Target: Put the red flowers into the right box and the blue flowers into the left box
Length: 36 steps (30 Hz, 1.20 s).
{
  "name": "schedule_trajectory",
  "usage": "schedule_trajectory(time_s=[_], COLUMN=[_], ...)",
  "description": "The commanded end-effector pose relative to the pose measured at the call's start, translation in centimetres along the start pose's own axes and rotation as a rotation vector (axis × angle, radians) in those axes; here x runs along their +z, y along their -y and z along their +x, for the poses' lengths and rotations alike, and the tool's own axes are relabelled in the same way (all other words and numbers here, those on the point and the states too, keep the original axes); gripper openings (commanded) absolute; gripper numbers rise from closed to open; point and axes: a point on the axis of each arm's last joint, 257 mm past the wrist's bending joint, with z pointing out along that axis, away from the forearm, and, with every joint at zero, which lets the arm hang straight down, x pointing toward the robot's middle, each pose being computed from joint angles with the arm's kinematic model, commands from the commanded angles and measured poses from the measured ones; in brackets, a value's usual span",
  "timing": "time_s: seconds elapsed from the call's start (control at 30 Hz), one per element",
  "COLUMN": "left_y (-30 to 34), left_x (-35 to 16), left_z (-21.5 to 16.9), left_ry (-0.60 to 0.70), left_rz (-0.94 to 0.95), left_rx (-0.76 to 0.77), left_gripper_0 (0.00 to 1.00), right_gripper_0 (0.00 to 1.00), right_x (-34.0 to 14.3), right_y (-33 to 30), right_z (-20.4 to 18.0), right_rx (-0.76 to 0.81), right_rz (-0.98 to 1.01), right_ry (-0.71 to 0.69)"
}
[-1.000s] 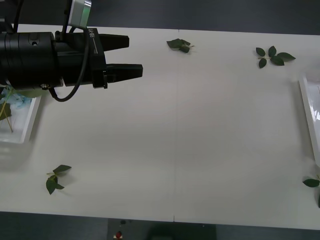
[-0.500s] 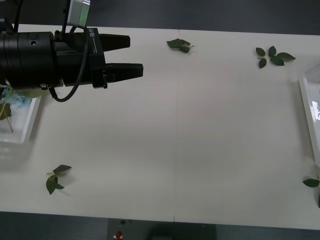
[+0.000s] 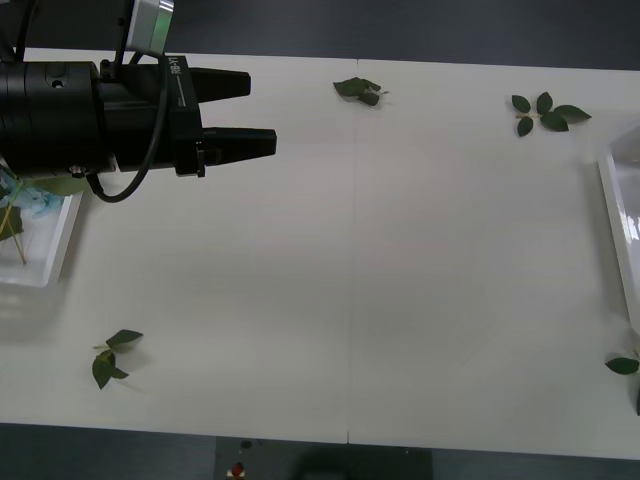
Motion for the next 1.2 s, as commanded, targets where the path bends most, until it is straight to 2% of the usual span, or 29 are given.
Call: schedule_trajectory(time_s=[0.03,0.17,0.53,0.87,1.2], left_y=[0.4,0.4,0.4,0.4,0.4], left_x=[-0.4,-0.4,-0.4,-0.4,-0.4], left_z=[-1.0,-1.0,-1.0,-1.0,-1.0], left_ry=[0.007,0.007,0.007,0.007,0.007], left_rz=[0.001,0.001,0.001,0.001,0.001], left_rx=[0.064,0.064,0.064,0.064,0.064], left_gripper_0=[1.00,1.00,1.00,1.00,1.00], right_gripper_0=[1.00,1.00,1.00,1.00,1.00], right_x=[-1.4,-1.6,-3.6,-9.3,-14.8], right_y=[-0.7,-2.4,-7.9,-16.2,-20.0], right_z=[-3.1,-3.8,-4.7,-5.0,-5.0], right_rx=[0.035,0.025,-0.215,-0.408,-0.625], right_rz=[-0.036,-0.092,-0.261,-0.603,-0.844], right_ry=[0.060,0.072,0.091,0.161,0.303])
